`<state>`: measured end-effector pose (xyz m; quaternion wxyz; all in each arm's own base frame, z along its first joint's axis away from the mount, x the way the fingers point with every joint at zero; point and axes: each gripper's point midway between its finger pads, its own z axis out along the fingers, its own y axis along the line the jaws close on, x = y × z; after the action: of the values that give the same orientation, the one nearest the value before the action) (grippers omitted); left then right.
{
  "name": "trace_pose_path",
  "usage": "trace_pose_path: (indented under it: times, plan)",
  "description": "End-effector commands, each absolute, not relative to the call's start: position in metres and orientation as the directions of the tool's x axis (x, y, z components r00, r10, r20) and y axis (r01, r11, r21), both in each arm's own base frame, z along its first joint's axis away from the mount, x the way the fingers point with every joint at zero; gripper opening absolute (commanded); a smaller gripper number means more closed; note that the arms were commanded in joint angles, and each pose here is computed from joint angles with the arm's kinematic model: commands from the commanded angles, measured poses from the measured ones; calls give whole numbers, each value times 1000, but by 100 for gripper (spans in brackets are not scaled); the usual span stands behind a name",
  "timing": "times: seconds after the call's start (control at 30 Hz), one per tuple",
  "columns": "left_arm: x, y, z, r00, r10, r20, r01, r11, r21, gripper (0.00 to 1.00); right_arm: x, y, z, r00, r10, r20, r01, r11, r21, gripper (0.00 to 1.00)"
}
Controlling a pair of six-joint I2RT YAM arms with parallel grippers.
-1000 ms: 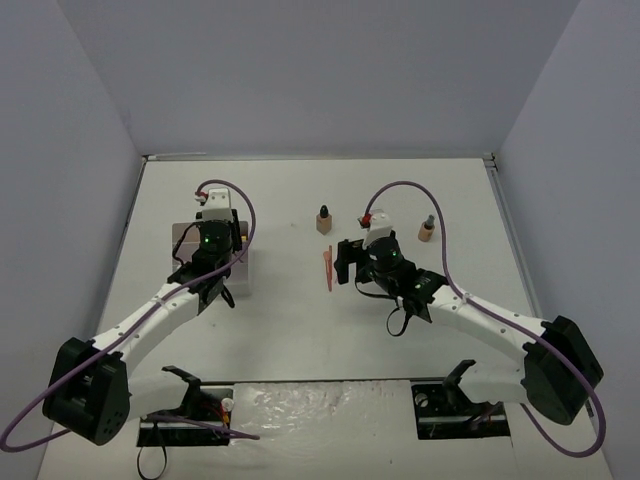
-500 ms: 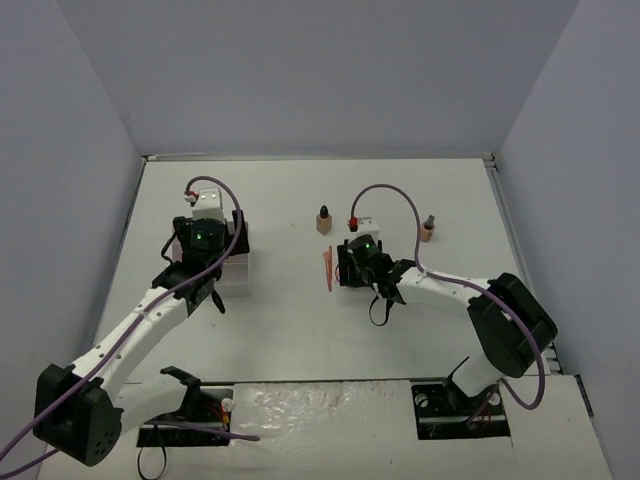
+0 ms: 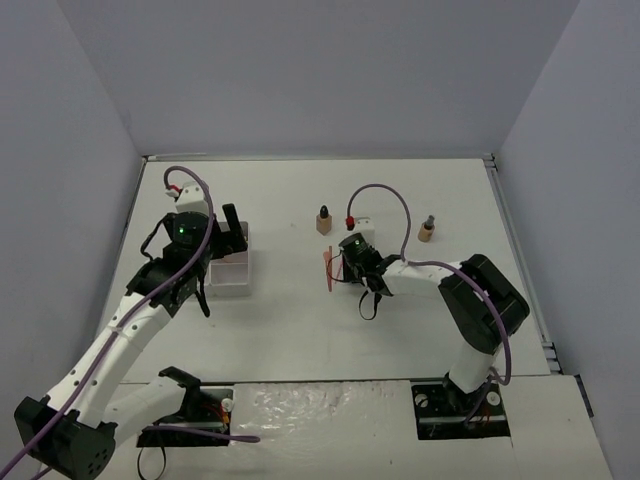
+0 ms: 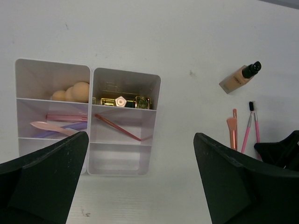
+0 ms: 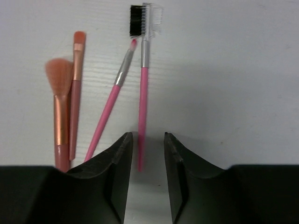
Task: Organize the makeup
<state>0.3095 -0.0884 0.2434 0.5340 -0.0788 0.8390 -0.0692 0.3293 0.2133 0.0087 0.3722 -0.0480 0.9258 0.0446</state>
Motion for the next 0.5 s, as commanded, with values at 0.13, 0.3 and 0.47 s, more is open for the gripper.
trace_pose_path:
  times: [0.13,0.3,0.47]
  plan:
    - [315,-132,266,-465,-297,-834,76,925,-371,94,331,149,0,-732,37,-680,55,998,-5,9]
    - [317,-162,275,-506,-333,-795,152,873,-463,94,330,146,16,-714,-2,-700,1,1000,-5,0]
    - [315,-197,284,-559,-372,-741,215,798,-563,94,328,163,59,-626,-13,-779,-122,989,82,0]
